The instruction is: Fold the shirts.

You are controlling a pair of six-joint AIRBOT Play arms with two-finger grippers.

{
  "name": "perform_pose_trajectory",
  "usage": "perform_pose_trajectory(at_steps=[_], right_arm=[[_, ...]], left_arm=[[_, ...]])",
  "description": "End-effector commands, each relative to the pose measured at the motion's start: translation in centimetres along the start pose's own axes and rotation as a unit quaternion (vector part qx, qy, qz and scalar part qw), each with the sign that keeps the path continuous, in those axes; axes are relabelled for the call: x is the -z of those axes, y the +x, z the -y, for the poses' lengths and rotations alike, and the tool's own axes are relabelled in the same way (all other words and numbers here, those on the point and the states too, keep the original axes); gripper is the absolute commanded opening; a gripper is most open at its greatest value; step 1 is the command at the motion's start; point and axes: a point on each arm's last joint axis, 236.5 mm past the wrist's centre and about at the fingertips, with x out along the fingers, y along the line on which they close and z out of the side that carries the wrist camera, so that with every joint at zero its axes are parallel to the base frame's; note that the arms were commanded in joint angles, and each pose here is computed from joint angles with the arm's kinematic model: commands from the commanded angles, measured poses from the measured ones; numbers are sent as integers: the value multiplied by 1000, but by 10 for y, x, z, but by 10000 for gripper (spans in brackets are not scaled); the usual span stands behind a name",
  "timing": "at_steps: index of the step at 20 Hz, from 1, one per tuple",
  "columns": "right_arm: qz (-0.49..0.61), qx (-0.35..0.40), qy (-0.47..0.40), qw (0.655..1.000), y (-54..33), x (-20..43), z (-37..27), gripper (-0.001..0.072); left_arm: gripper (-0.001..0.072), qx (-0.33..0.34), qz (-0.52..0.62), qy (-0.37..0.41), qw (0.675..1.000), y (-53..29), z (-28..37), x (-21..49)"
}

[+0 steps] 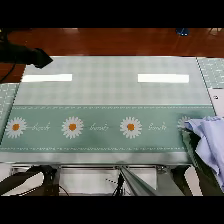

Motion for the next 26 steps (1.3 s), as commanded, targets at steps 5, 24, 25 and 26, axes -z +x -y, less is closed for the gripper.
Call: perform_pose_trajectory(at_steps=[5,24,25,26], right_arm=[[-87,-102,-178,975,79,26,-151,612],[-144,-96,-220,960,107,53,-163,609],[-145,-96,-220,960,107,53,-163,610],[-145,-100,-215,961,106,53,-165,609]], left_arm=[[717,-43,-143,38,988,2,47,55],[714,-41,-167,35,984,17,70,68],[714,-41,-161,35,985,21,69,66],[714,-42,-151,35,987,26,69,62]])
